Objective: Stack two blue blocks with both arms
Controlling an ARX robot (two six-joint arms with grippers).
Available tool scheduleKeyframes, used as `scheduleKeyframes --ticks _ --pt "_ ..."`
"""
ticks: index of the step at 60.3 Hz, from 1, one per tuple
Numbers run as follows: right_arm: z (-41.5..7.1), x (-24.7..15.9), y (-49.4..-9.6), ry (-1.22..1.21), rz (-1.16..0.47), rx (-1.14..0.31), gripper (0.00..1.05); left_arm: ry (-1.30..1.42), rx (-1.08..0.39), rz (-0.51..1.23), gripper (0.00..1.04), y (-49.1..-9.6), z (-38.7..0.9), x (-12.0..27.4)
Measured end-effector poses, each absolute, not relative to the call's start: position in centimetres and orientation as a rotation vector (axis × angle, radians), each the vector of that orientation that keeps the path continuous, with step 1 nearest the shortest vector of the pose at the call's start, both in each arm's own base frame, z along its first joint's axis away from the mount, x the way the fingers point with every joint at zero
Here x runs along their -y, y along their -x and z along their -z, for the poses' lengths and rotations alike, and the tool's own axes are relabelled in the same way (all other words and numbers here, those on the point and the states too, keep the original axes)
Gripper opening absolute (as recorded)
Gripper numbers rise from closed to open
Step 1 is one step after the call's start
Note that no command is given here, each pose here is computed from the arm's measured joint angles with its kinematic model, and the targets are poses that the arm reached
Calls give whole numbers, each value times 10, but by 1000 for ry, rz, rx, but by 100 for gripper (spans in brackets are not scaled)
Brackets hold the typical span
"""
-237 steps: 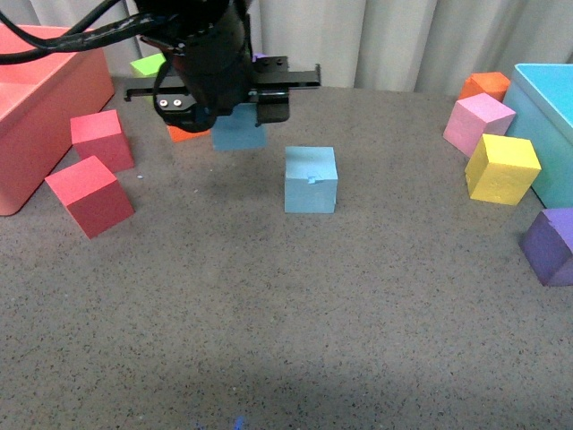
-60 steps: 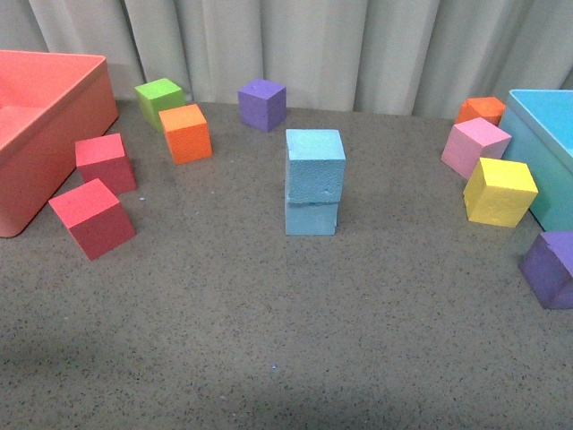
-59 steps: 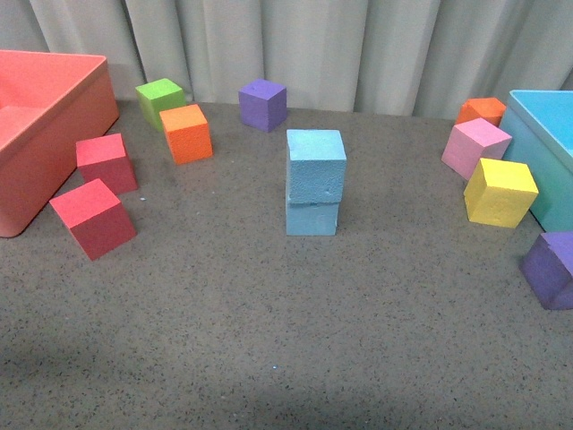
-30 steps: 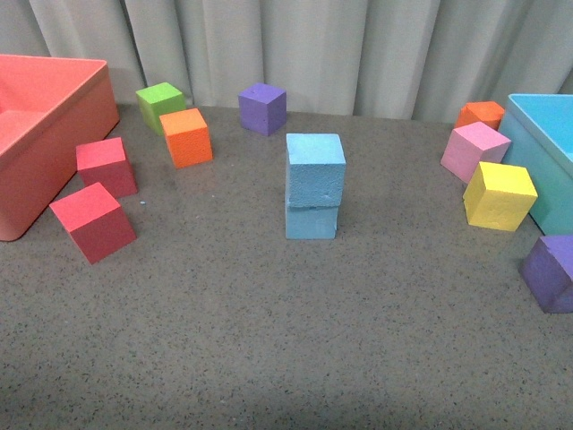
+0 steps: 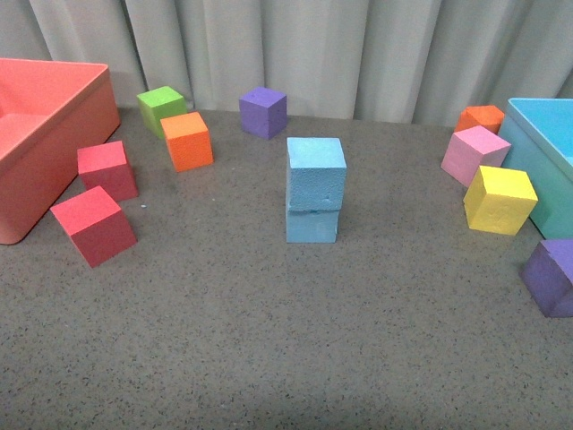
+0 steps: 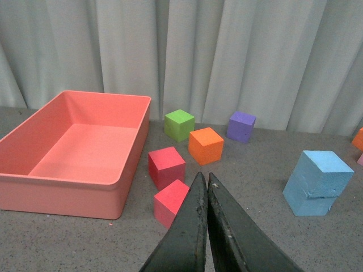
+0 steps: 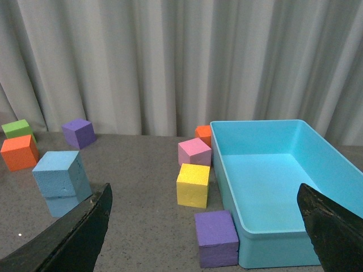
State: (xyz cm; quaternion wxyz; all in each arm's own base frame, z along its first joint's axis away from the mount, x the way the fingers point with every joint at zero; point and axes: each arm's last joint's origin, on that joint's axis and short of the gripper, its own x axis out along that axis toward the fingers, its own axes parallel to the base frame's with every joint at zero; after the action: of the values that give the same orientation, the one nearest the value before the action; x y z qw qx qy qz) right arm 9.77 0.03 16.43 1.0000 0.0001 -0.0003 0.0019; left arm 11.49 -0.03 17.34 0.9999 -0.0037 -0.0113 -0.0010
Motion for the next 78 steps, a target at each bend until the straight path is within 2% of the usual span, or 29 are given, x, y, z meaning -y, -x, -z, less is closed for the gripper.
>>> scheduleKeyframes --ticks 27,37,62,67,78 --pt "-164 0 -98 0 -4 1 95 7 -12 3 4 -100 -168 0" --pt "-164 0 -98 0 -4 1 95 8 16 2 5 -97 -170 0" --pt "-164 0 -98 0 -4 1 95 7 17 2 79 -97 -170 0" --pt "-164 0 -98 0 -4 1 95 7 17 3 99 -97 -170 0" --pt "-164 0 -98 0 -4 1 95 5 17 2 98 -97 -170 0"
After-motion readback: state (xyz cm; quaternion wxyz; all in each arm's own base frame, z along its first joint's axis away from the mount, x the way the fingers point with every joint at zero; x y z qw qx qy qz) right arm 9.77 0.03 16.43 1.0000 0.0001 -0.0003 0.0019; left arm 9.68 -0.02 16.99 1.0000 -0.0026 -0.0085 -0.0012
